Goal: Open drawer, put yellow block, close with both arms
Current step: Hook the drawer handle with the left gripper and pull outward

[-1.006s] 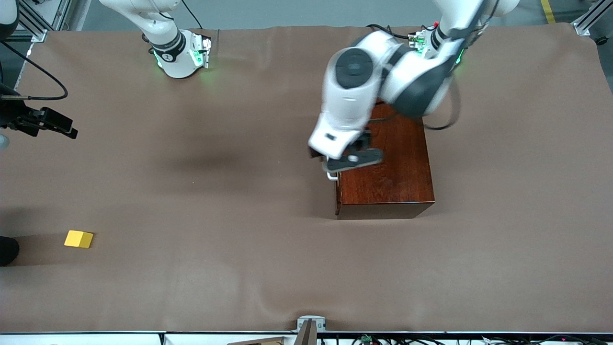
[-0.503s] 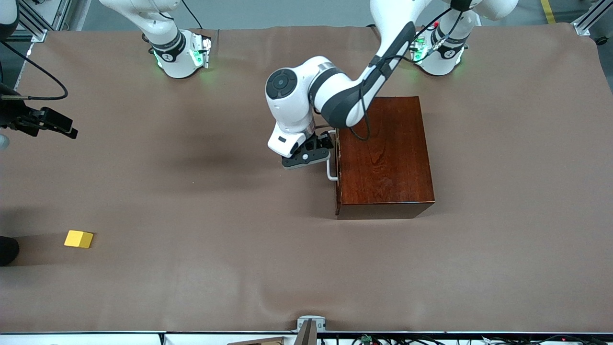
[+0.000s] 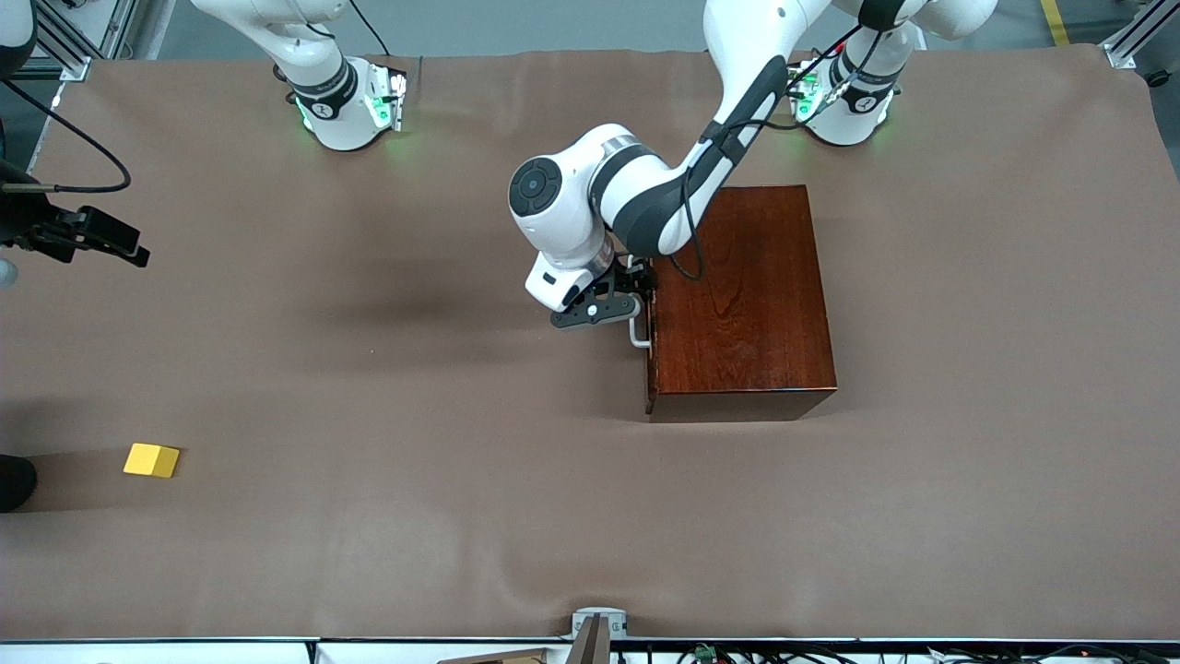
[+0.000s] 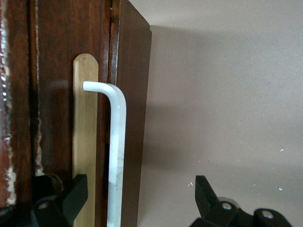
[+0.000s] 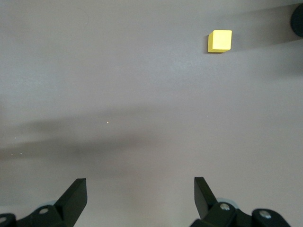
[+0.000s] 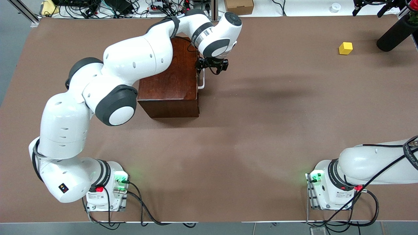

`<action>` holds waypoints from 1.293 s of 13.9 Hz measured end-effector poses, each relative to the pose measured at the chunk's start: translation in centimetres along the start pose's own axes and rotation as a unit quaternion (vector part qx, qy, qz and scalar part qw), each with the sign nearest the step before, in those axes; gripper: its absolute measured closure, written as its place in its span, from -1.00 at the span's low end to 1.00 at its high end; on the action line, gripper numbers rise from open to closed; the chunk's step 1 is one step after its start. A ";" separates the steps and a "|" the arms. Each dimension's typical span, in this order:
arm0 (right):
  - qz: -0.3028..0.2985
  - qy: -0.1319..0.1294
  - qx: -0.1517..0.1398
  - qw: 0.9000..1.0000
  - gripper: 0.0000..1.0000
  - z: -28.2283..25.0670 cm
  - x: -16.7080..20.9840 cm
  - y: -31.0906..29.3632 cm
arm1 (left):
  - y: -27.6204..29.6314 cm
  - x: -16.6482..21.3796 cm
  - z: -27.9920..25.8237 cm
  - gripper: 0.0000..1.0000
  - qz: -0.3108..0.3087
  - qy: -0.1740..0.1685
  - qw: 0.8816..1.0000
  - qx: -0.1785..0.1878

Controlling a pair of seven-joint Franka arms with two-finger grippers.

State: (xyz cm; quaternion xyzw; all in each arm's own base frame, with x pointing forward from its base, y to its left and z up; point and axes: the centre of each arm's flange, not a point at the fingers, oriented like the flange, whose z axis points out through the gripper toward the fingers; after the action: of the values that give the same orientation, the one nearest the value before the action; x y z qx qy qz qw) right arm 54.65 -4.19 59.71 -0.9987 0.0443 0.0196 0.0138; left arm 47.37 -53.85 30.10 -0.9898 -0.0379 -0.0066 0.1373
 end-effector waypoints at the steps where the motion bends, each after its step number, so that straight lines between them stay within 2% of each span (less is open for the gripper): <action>1: 0.000 0.000 0.000 1.000 -1.00 0.0 0.0 0.0 | 0.1 0.0 0.0 -1.00 0.001 0.000 1.000 0.000; 7: 0.000 0.000 0.000 1.000 -1.00 0.0 0.0 0.0 | 1.0 -0.1 0.8 -1.00 0.003 0.004 1.000 -0.015; 12: 0.000 0.000 0.000 1.000 -1.00 0.0 0.0 0.0 | 1.4 -0.4 1.5 -1.00 0.005 -0.006 1.000 -0.021; 18: 0.000 0.000 0.000 1.000 -1.00 0.0 0.0 0.0 | 2.9 -0.6 0.1 -1.00 -0.015 -0.012 0.996 -0.092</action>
State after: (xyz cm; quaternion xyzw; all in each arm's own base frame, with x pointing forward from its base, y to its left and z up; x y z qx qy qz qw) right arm 54.64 -4.19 59.71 -0.9987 0.0442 0.0198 0.0138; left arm 47.02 -56.67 29.16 -0.9975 -0.0536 0.0002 0.0453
